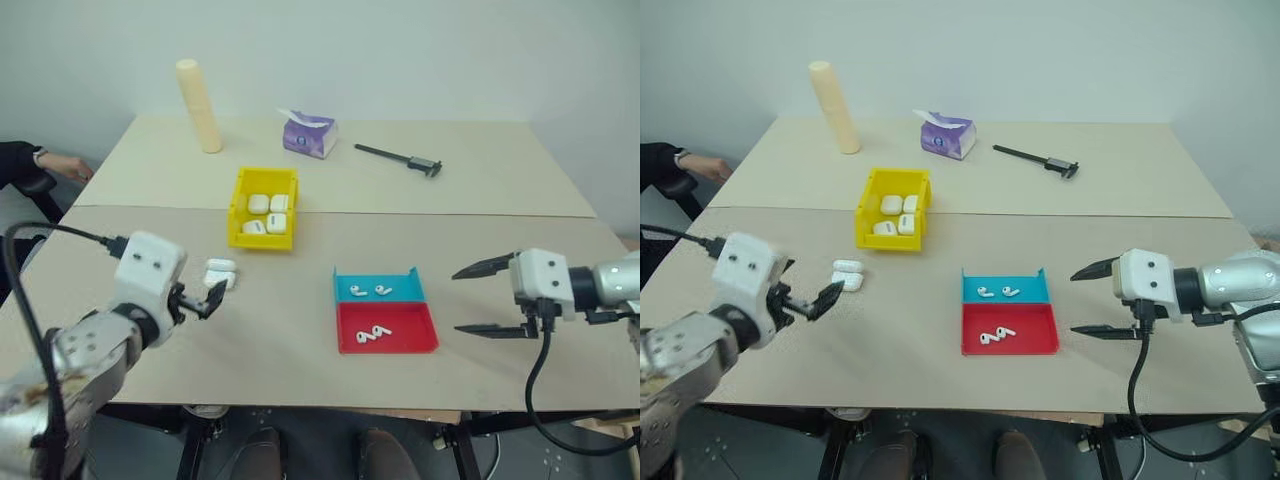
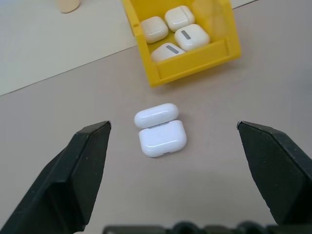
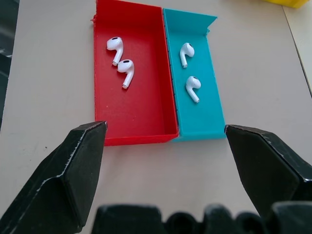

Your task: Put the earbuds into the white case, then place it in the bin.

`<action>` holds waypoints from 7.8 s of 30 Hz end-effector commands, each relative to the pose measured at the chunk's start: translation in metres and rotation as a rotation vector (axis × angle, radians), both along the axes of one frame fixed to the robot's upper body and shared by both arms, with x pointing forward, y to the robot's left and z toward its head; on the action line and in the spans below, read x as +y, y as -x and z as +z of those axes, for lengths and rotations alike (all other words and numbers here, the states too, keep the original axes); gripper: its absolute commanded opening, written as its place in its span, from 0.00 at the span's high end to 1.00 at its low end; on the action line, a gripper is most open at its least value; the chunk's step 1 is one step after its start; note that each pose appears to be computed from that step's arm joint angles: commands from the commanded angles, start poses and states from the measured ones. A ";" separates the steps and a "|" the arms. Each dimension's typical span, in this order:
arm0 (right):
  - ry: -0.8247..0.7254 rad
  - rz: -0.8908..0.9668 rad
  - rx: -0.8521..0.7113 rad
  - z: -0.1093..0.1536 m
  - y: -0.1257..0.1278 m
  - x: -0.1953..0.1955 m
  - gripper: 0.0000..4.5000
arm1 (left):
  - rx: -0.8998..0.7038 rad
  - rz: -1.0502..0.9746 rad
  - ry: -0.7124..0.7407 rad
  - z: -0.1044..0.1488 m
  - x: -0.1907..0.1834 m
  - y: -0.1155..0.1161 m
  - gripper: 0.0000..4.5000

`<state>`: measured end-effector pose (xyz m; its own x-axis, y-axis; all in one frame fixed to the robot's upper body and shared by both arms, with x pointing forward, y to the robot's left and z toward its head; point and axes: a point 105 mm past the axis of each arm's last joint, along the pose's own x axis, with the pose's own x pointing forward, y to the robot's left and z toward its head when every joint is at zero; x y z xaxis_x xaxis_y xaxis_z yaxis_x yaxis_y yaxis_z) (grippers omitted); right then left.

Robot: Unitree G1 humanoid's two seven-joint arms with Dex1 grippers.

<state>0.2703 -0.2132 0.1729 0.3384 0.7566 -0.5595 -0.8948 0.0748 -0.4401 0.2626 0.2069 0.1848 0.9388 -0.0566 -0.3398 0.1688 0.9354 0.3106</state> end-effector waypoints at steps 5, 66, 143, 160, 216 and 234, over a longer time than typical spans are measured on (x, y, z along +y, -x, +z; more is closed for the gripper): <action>0.004 0.010 -0.015 0.003 -0.011 0.009 0.01 | 0.282 0.011 0.048 0.001 0.013 -0.039 0.00; 0.039 -0.101 0.086 -0.018 0.006 0.005 0.01 | 0.817 0.293 0.068 -0.041 -0.014 -0.099 0.00; 0.581 0.103 -0.043 -0.034 -0.009 0.110 0.43 | -0.539 -0.815 0.365 -0.047 -0.096 0.014 0.40; 0.587 0.094 0.002 -0.051 -0.010 0.119 0.43 | -0.520 -0.778 0.336 -0.050 -0.096 0.015 0.40; 0.592 0.100 -0.010 -0.059 -0.010 0.124 0.75 | -0.469 -0.750 0.313 -0.060 -0.102 0.012 0.40; 0.553 0.063 -0.016 -0.052 -0.009 0.122 0.86 | -0.475 -0.767 0.312 -0.056 -0.103 0.008 0.40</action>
